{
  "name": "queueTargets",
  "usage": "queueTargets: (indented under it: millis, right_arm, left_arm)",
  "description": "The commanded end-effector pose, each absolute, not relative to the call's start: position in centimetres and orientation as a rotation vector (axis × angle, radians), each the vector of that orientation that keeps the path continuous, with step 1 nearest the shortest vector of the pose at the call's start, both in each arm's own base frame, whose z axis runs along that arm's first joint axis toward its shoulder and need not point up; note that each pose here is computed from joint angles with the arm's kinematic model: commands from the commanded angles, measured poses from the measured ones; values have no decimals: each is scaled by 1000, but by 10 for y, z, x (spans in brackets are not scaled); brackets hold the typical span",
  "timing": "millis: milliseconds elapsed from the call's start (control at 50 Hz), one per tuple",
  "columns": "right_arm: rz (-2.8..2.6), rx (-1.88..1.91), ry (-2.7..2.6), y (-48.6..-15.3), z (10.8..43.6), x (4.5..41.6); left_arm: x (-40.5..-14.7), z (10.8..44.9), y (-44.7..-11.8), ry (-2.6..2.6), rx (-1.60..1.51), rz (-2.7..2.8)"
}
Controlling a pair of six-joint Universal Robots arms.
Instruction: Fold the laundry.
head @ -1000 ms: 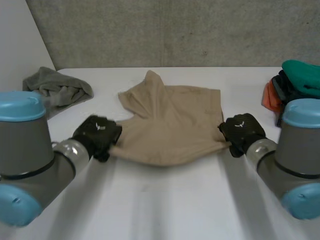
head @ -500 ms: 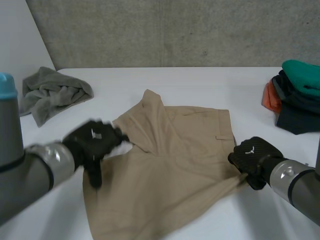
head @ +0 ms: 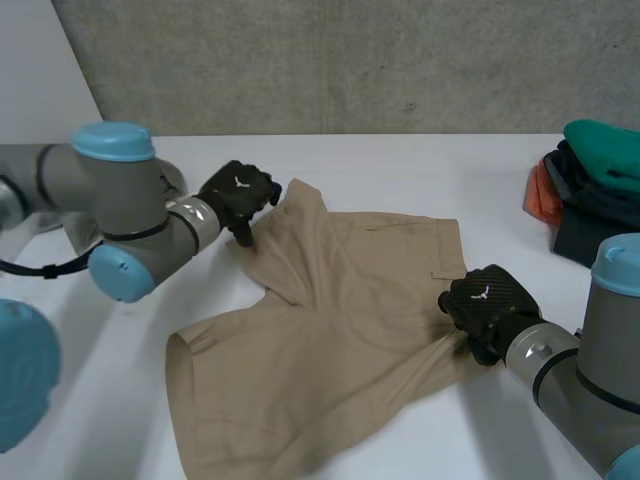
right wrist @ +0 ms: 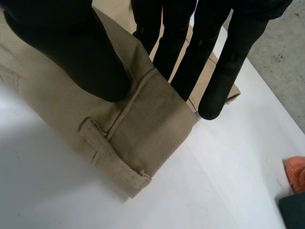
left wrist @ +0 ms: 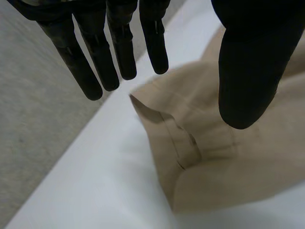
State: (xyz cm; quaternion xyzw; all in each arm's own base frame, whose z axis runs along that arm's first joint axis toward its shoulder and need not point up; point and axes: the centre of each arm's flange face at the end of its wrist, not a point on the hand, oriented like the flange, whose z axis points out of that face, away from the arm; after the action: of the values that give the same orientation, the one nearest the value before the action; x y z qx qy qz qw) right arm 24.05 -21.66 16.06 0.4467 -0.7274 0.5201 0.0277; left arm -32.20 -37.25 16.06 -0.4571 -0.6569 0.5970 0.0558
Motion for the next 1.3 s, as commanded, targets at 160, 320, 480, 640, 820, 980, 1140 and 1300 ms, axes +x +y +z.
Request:
queueTargets:
  millis: [160, 320, 480, 640, 820, 980, 1140, 1300]
  right_arm:
    - [1625, 1356, -2238, -220, 158, 238]
    - [1626, 1358, -2230, -219, 158, 238]
    - [1625, 1381, -2227, -214, 157, 241]
    - [1650, 1428, -2212, -203, 160, 249]
    - [1726, 1440, -2186, -200, 163, 261]
    - [1818, 1399, -2164, -216, 173, 270]
    - [1913, 1228, -2290, -246, 178, 282]
    - [1939, 1033, -2423, -270, 176, 286]
  left_arm:
    - [-336, 130, -370, -2062, -1607, 1665]
    - [-327, 130, -375, -2246, -1556, 1735]
    - [-299, 160, -367, -2597, -1465, 1809]
    - [-306, 156, -353, -2488, -1575, 1726]
    - [-299, 191, -352, -2492, -1418, 1818]
    - [-272, 235, -326, -2542, -1150, 1777]
    - [-256, 244, -270, -2533, -962, 1498]
    - [-247, 222, -213, -2546, -919, 1179]
